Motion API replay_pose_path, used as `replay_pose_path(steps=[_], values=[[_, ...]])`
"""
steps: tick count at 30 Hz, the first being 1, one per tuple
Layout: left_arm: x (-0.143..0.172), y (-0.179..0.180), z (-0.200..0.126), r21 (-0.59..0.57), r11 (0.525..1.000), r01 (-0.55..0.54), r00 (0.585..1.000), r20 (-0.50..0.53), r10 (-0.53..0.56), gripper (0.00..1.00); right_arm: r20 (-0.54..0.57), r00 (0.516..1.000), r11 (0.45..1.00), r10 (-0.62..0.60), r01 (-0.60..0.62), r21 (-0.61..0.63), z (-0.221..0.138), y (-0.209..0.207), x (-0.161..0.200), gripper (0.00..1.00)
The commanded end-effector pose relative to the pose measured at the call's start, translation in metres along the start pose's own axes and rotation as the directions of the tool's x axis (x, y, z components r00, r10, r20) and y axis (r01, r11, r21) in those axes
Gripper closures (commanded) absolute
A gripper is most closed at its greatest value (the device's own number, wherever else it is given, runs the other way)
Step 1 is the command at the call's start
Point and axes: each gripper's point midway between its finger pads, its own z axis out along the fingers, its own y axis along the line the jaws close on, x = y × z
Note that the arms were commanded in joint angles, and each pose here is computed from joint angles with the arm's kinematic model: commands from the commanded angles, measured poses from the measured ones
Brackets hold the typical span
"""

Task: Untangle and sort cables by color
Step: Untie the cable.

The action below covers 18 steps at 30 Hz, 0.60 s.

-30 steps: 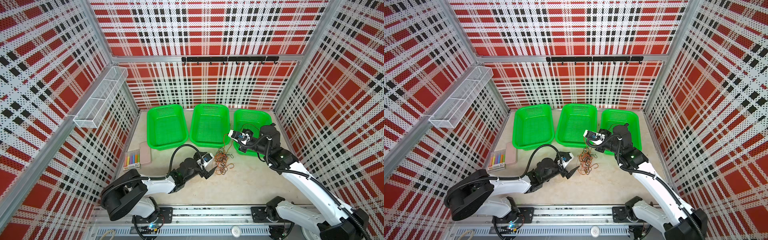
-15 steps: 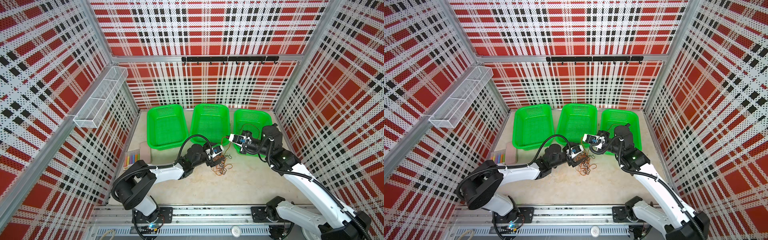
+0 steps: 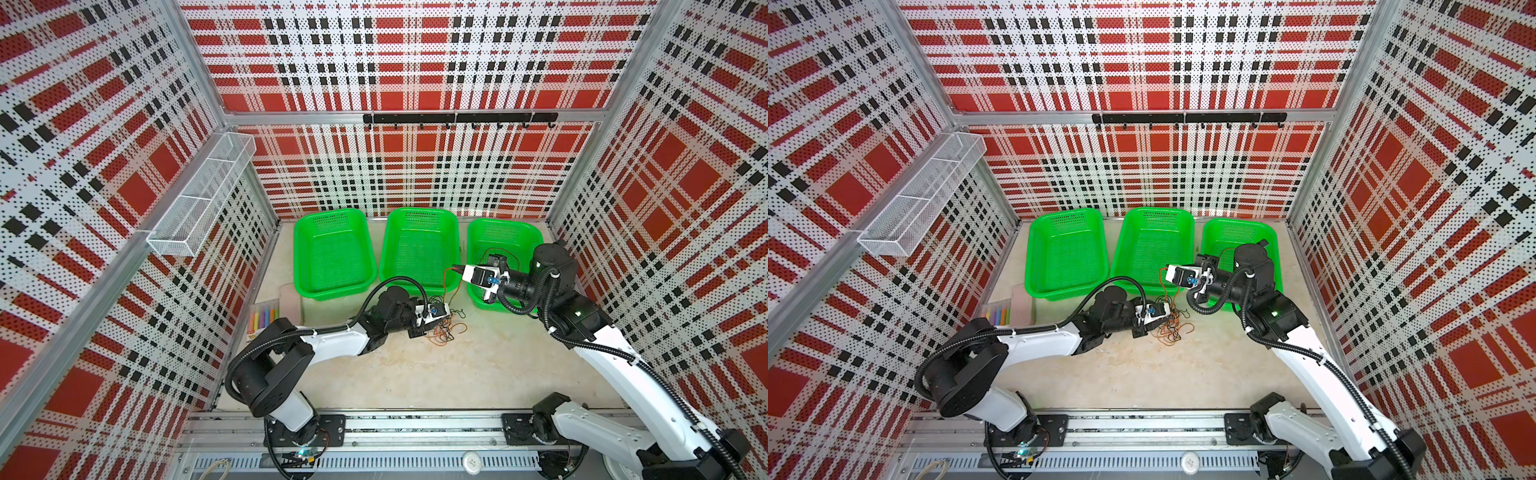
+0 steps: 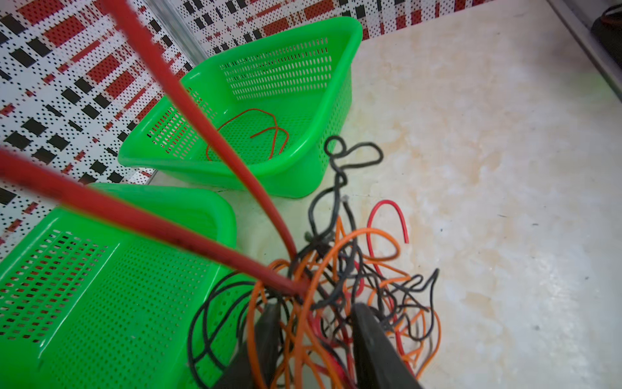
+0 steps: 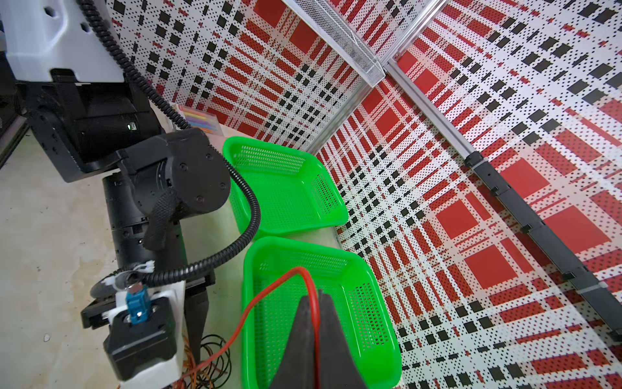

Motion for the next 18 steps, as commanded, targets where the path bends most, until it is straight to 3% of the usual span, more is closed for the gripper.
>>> replay_pose_path(steps=[1,6,9,18], values=[[-0.005,-0.007,-0.006,0.012,0.999,-0.032,0.999,0.006,0.032,0.69,0.006,1.000,1.000,-0.025,0.025,0.007,-0.002,-0.001,-0.005,1.00],[-0.006,-0.005,-0.016,-0.026,1.000,-0.018,1.000,0.005,0.018,0.91,-0.024,1.000,0.994,-0.004,0.007,0.109,-0.008,-0.015,0.000,1.00],[-0.002,-0.003,-0.023,-0.066,0.997,0.029,1.000,0.005,-0.029,1.00,-0.035,0.999,0.978,0.005,0.003,0.209,-0.015,-0.028,0.002,1.00],[0.018,0.002,-0.056,-0.218,0.960,0.174,0.985,0.031,-0.172,1.00,-0.106,0.991,0.870,0.079,-0.017,0.492,-0.047,-0.079,0.003,1.00]])
